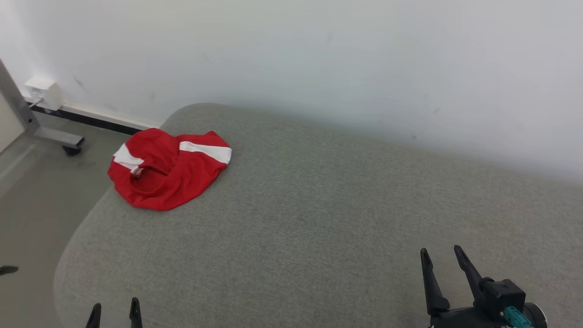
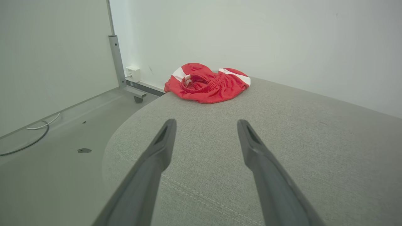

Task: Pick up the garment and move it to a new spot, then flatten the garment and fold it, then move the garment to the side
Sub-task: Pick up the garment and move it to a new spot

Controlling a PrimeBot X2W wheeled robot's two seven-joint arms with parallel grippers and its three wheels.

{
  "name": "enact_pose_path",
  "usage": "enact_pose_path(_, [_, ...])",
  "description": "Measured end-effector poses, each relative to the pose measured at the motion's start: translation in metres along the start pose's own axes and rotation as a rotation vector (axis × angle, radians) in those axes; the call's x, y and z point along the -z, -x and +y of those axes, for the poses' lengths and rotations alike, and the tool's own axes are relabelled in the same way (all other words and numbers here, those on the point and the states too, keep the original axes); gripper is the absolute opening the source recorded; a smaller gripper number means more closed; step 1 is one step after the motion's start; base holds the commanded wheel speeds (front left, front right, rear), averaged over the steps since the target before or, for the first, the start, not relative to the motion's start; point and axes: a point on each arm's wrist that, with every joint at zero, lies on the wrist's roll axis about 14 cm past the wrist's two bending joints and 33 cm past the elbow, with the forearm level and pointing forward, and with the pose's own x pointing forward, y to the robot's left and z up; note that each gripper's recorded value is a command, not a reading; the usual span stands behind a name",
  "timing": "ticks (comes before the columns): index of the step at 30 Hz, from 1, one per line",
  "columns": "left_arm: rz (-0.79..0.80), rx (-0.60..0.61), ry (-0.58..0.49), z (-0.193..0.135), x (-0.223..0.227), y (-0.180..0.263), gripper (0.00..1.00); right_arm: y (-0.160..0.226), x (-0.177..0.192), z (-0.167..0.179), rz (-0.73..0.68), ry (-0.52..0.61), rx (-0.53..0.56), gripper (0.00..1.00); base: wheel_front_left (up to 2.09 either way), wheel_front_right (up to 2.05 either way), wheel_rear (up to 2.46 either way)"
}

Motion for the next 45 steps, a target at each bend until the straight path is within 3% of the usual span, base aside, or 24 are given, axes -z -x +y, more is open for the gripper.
enact_pose_path(11, [-0.019,-0.125,-0.008,0.034,-0.005,0.028,1.0,-0.021,0.0,0.04,0.003,-0.005,-0.118,1.0,0.0,0.0,0.0])
enact_pose_path(26, [0.057,-0.161,0.035,0.036,0.01,0.028,1.0,-0.02,0.009,0.038,0.025,-0.015,-0.116,1.0,0.0,0.0,0.0])
enact_pose_path(38, [0.152,-0.193,0.189,0.047,-0.014,-0.085,1.0,-0.054,0.016,0.026,0.03,0.02,-0.154,1.0,0.0,0.0,0.0])
enact_pose_path(45, [0.2,-0.18,0.334,0.031,-0.028,-0.168,1.0,-0.076,0.025,0.006,0.02,0.0,-0.143,1.0,0.0,0.0,0.0])
